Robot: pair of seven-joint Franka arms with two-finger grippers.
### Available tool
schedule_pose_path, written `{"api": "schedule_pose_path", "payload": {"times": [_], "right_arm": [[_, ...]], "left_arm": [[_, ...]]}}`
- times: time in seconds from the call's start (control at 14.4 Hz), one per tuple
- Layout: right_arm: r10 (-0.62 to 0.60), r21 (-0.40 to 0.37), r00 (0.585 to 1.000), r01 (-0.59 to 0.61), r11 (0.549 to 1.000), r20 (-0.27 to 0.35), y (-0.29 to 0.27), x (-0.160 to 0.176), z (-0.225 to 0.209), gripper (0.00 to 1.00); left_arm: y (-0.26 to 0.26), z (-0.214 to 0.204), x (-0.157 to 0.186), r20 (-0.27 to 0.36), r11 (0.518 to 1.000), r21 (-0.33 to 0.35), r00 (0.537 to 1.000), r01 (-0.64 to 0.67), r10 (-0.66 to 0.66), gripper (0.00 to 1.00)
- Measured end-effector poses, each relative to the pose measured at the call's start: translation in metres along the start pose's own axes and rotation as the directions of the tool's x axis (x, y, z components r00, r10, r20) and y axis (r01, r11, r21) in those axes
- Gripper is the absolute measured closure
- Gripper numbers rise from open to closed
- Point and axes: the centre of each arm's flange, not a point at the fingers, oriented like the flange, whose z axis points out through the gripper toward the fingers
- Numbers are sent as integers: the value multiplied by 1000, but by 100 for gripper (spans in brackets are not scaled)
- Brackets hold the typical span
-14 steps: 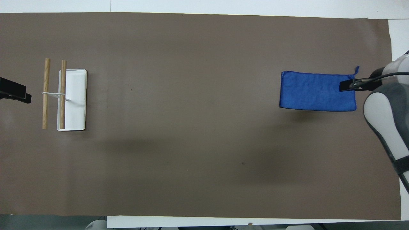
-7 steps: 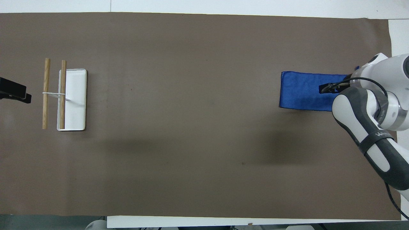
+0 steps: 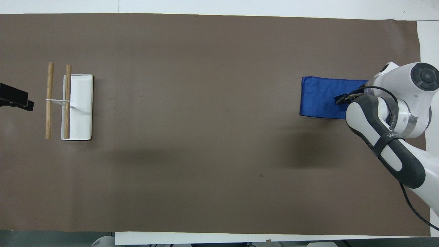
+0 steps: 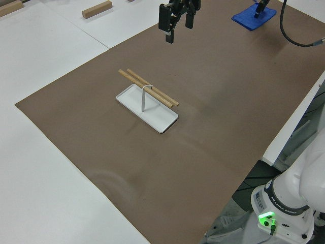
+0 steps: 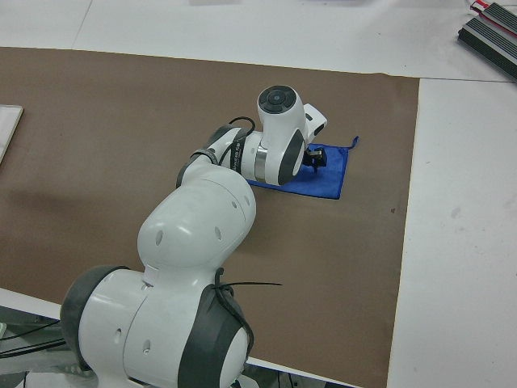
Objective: Right arm passes towel to left arm to hang
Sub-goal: 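Reach the right gripper down to the blue towel's near edge, then close the right gripper on the blue towel and lift it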
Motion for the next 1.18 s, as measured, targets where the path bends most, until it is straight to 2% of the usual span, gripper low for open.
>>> {"api": "schedule_pose_path", "payload": {"times": [0.14, 0.35, 0.7, 0.76, 0.9, 1.18], "right_arm": [[-3, 1, 1000, 3, 1000, 0, -1, 0, 0, 3], [-12, 4, 1000, 12, 1000, -5, -7, 2, -2, 39], [7, 21, 1000, -7, 1000, -15, -7, 2, -7, 90], [24, 35, 1000, -24, 999, -18, -7, 3, -8, 95], [48, 66, 999, -47, 997, -13, -10, 6, -12, 95], [100, 118, 993, -106, 987, 59, -45, 20, -54, 95]], "left_arm": [[0, 0, 0, 0, 1000, 0, 1000, 0, 0, 0], [0, 0, 0, 0, 1000, 0, 1000, 0, 0, 0], [0, 0, 0, 0, 1000, 0, 1000, 0, 0, 0], [0, 0, 0, 0, 1000, 0, 1000, 0, 0, 0], [0, 0, 0, 0, 1000, 0, 1000, 0, 0, 0], [0, 0, 0, 0, 1000, 0, 1000, 0, 0, 0]]}}
